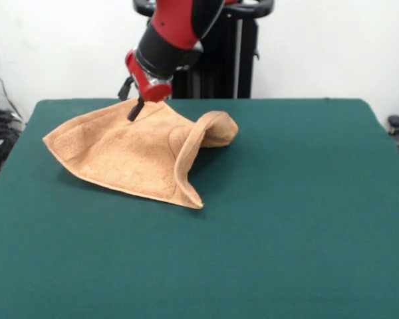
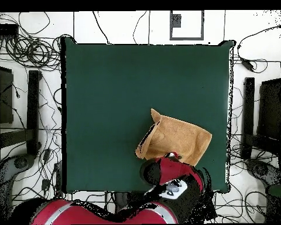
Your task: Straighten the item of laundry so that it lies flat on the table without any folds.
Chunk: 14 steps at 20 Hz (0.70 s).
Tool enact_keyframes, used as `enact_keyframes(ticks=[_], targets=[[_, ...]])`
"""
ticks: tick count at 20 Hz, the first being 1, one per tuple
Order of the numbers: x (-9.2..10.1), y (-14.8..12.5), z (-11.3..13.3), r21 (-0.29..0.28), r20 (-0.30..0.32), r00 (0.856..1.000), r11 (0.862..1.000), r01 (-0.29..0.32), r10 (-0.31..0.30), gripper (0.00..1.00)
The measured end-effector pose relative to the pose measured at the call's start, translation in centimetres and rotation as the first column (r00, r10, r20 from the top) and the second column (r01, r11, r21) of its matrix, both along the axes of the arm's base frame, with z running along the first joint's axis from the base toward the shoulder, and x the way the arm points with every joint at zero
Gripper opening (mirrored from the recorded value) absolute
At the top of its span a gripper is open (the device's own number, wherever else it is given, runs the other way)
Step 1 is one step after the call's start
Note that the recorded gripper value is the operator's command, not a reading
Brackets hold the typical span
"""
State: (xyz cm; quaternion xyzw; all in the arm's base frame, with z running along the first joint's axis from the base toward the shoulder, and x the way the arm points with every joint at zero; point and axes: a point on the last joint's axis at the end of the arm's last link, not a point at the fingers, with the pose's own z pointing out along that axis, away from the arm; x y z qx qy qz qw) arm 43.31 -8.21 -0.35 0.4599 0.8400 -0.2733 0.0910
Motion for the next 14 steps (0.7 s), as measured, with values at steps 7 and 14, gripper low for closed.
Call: enact_keyframes(ticks=[7, 14], targets=[[0.4, -0.4, -1.2, -0.003, -0.001, 1.0, 1.0, 0.015, -0.015, 1.0], [1.5, -1.2, -1.5, -0.004, 0.02, 0.999, 0.999, 0.033, -0.033, 1.0]])
